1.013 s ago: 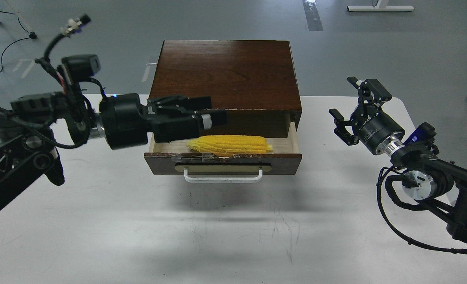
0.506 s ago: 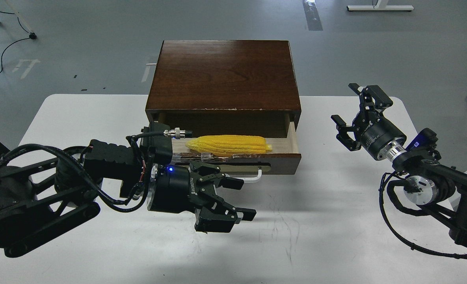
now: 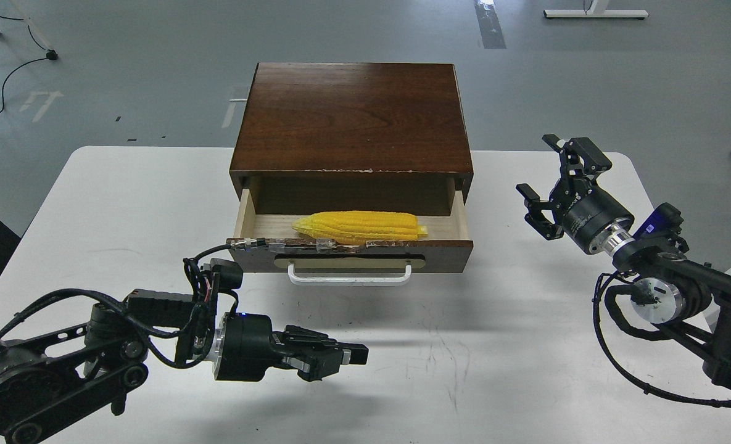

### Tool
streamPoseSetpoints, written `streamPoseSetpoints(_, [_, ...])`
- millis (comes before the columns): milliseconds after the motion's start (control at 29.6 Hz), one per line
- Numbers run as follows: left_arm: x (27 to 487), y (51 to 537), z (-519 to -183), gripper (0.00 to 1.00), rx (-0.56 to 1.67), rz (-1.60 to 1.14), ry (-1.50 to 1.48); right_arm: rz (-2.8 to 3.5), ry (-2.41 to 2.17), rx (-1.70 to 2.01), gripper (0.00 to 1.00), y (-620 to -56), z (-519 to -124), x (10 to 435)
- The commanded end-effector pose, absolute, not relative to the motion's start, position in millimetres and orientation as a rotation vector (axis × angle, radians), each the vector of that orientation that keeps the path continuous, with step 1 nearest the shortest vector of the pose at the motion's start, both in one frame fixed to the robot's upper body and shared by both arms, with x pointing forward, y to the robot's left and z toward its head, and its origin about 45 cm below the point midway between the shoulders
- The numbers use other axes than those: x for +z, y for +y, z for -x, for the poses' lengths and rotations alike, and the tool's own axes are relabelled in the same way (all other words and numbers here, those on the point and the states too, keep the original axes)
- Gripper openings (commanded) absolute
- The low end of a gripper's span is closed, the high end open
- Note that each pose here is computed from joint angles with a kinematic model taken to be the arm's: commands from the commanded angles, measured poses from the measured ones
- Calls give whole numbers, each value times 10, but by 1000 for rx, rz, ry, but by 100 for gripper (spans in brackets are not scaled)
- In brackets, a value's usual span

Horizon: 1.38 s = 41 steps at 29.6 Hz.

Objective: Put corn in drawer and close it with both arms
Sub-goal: 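Move the left gripper down in front of the drawer handle, then push the drawer front with the left gripper toward the chest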

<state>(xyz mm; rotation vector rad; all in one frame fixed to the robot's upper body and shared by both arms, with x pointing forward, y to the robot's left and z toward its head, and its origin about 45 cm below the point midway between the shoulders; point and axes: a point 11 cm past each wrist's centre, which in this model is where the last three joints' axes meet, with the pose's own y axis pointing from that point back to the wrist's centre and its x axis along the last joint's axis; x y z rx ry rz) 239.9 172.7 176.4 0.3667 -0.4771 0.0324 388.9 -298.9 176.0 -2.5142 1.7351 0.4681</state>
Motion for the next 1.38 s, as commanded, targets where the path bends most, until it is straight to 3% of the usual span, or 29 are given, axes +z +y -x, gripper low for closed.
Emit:
streamPoseSetpoints(0, [1771, 1770, -2460, 0, 84, -339, -414, 2516, 1735, 470, 99, -2989, -3884, 1753])
streamPoseSetpoints(1350, [1785, 2011, -2804, 0, 272, -293, -296, 2521, 1745, 517, 99, -2988, -3777, 1612])
